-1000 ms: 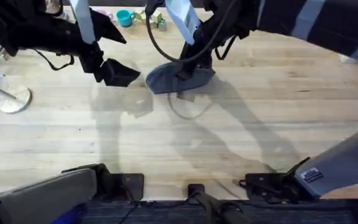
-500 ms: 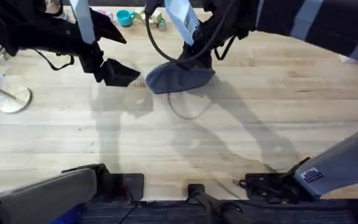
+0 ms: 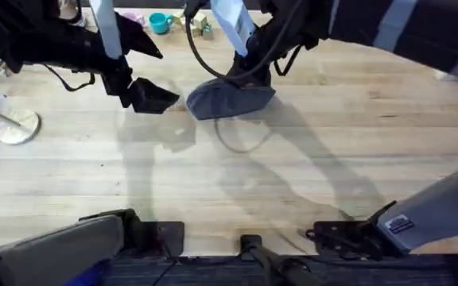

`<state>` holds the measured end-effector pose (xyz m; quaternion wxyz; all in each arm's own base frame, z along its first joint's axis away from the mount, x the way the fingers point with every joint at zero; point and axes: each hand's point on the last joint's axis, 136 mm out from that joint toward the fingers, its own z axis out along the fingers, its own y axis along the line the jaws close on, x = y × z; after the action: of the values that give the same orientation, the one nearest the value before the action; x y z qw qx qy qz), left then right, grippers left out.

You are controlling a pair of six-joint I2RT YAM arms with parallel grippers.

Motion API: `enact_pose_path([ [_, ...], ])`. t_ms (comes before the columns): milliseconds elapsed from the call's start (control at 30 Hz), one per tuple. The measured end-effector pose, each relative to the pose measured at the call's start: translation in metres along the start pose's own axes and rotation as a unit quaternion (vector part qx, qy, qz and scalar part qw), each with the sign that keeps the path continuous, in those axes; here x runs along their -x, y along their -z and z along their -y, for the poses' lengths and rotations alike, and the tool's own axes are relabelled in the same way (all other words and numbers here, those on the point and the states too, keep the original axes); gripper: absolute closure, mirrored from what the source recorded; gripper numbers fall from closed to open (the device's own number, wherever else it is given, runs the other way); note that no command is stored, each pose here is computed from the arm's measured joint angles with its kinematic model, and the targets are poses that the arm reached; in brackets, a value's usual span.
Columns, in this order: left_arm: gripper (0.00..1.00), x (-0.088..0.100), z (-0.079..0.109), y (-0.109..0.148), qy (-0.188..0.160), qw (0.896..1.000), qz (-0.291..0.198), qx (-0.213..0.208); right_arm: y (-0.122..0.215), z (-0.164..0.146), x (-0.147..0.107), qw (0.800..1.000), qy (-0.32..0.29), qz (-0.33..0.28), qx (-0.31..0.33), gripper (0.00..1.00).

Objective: Unzip the bag, pick up the pens from the table one at a time and place them inside, then zip the bag closed.

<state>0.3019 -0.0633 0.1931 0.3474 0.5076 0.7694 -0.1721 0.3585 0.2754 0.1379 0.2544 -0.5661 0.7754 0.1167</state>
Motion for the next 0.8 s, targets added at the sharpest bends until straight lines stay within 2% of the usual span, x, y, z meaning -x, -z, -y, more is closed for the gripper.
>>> enact_pose_path([
  [300, 0.008, -0.009, 0.002, -0.01, -0.024, 0.999, -0.004, -0.026, 0.019, -0.003, 0.012, 1.0, 0.009, 0.019, -0.01, 0.971],
  [567, 0.008, -0.031, 0.0, -0.05, -0.002, 0.994, 0.025, -0.103, 0.019, -0.004, 0.012, 1.0, 0.01, 0.018, -0.009, 0.97],
  [800, 0.007, -0.039, -0.005, -0.079, 0.02, 0.987, 0.073, -0.139, 0.019, -0.004, 0.012, 1.0, 0.01, 0.018, -0.009, 0.97],
])
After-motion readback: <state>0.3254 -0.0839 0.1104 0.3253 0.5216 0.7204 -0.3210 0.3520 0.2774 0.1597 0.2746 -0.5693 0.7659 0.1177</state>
